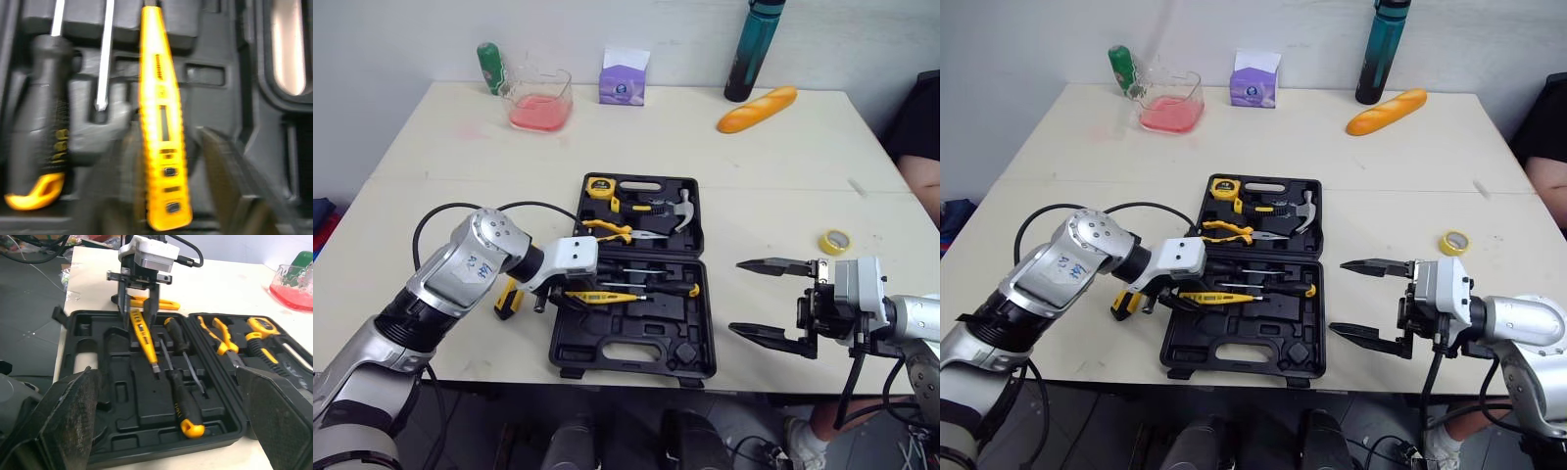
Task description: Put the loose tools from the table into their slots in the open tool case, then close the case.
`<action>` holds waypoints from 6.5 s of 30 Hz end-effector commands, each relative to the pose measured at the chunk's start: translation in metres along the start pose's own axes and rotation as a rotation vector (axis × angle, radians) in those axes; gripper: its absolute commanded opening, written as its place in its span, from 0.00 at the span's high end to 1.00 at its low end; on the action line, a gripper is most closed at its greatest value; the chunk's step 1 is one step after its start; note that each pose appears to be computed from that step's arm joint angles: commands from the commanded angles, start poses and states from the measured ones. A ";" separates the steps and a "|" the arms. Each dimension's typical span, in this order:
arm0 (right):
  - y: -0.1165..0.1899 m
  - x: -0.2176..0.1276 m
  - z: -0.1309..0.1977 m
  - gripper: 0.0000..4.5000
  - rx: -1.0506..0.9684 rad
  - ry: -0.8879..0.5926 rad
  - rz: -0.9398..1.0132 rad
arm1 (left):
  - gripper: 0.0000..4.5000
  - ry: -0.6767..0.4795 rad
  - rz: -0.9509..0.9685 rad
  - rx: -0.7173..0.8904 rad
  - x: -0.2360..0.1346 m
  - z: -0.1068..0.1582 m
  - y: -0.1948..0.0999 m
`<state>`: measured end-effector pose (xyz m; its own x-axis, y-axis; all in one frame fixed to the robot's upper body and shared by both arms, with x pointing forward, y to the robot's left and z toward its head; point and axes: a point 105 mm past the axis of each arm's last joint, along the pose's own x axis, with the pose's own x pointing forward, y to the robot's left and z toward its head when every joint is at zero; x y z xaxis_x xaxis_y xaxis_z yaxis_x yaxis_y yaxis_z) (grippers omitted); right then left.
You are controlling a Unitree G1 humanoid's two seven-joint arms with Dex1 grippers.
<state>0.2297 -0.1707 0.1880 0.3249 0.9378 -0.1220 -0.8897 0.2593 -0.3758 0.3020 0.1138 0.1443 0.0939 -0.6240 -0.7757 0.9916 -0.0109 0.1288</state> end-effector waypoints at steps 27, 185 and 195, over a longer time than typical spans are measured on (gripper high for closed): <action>0.001 -0.003 0.001 0.00 -0.046 -0.027 0.006 | 0.40 -0.492 0.269 0.113 -0.062 0.012 0.017; -0.033 0.017 -0.001 0.00 -0.111 -0.225 0.176 | 0.01 -0.126 1.076 -1.049 -0.056 -0.096 -0.033; -0.031 0.014 -0.002 0.00 -0.117 -0.221 0.164 | 0.01 -0.094 1.071 -1.073 -0.045 -0.109 -0.030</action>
<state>0.2665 -0.1648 0.1854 0.0978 0.9952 -0.0014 -0.9034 0.0882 -0.4197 0.2781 0.2205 0.1107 0.8259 -0.0524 -0.5613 0.0866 0.9956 0.0344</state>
